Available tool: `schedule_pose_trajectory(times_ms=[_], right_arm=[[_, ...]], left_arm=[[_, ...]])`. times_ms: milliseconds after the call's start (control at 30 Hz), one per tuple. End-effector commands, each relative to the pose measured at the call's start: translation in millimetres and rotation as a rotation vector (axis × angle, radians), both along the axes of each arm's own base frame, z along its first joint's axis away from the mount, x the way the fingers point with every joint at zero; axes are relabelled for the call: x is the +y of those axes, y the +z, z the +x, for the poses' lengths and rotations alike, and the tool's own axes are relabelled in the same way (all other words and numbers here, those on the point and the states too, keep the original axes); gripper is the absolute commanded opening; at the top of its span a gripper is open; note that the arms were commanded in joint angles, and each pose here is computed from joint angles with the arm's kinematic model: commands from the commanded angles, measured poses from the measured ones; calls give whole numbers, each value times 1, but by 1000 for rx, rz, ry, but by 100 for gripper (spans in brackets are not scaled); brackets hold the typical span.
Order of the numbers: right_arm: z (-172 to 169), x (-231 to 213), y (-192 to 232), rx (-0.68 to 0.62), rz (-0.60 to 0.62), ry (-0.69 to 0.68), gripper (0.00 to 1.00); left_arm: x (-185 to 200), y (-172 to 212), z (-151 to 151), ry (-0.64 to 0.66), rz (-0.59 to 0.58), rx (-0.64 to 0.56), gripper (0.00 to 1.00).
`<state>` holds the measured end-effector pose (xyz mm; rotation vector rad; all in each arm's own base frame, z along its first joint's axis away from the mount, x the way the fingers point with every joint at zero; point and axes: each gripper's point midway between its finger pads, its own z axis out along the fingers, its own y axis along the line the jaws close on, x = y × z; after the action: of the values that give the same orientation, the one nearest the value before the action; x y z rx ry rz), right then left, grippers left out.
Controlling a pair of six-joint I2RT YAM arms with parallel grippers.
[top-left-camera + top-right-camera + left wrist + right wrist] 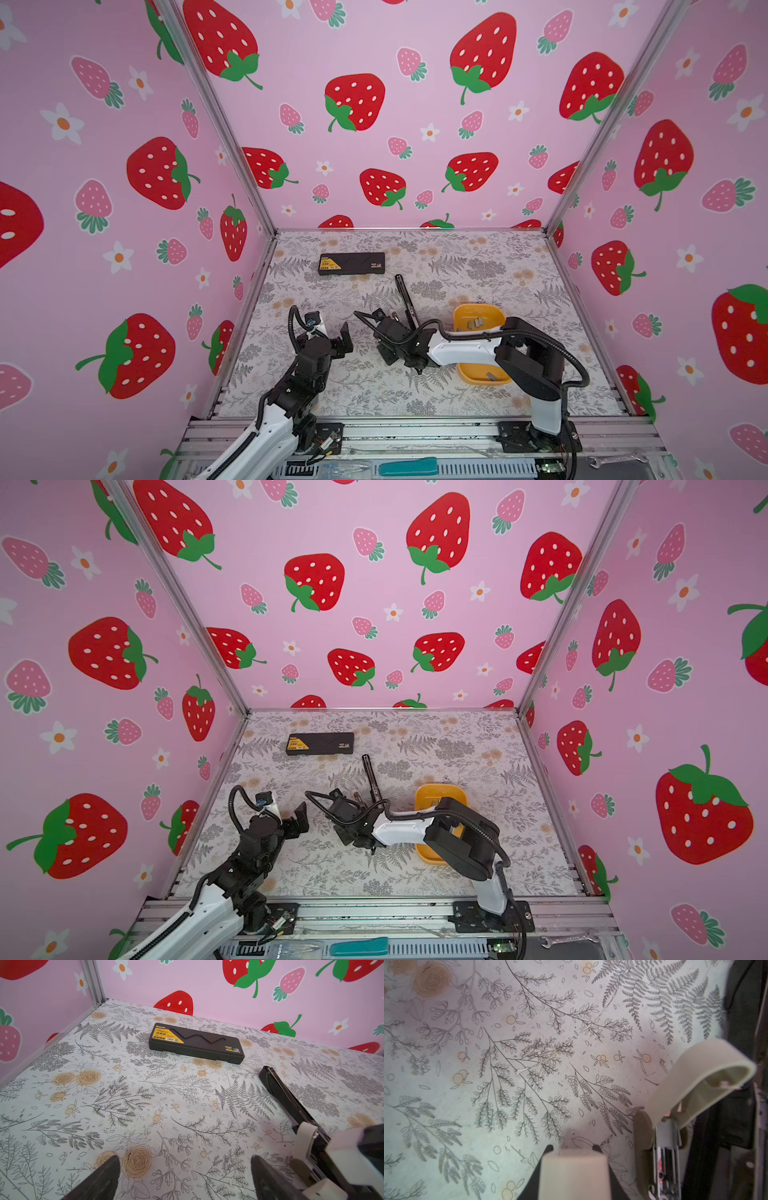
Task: Load the staples into the stapler
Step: 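Lower the mini stapler with the right gripper beside the black stapler and release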
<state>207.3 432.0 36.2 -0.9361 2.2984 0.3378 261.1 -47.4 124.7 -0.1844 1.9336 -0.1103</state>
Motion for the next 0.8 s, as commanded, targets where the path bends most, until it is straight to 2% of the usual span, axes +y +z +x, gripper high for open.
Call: schedule_pose_trajectory(times_ms=[0,133,333,367,567,667,767], right_arm=[[5,2,1,12,7,-27,26],[6,1,1,7,7,-36,39],[6,-2,11,-4,33,-42,51],[6,-2,13,-6,38,-42,56],[6,-8,41,-47,96,-41,71],[7,-17,66,-89,128,-46,73],[11,-36,104,-180,187,-65,73]], left_arm=[[1,14,3,5,-28,-57,99],[2,20,1,3,-33,-68,99],[2,29,-4,-8,-48,-78,99],[1,31,-4,-13,-52,-79,99],[-2,41,-7,-37,-67,-81,99],[-8,49,-6,-58,-112,-101,99],[-17,54,-3,-75,-205,-123,99]])
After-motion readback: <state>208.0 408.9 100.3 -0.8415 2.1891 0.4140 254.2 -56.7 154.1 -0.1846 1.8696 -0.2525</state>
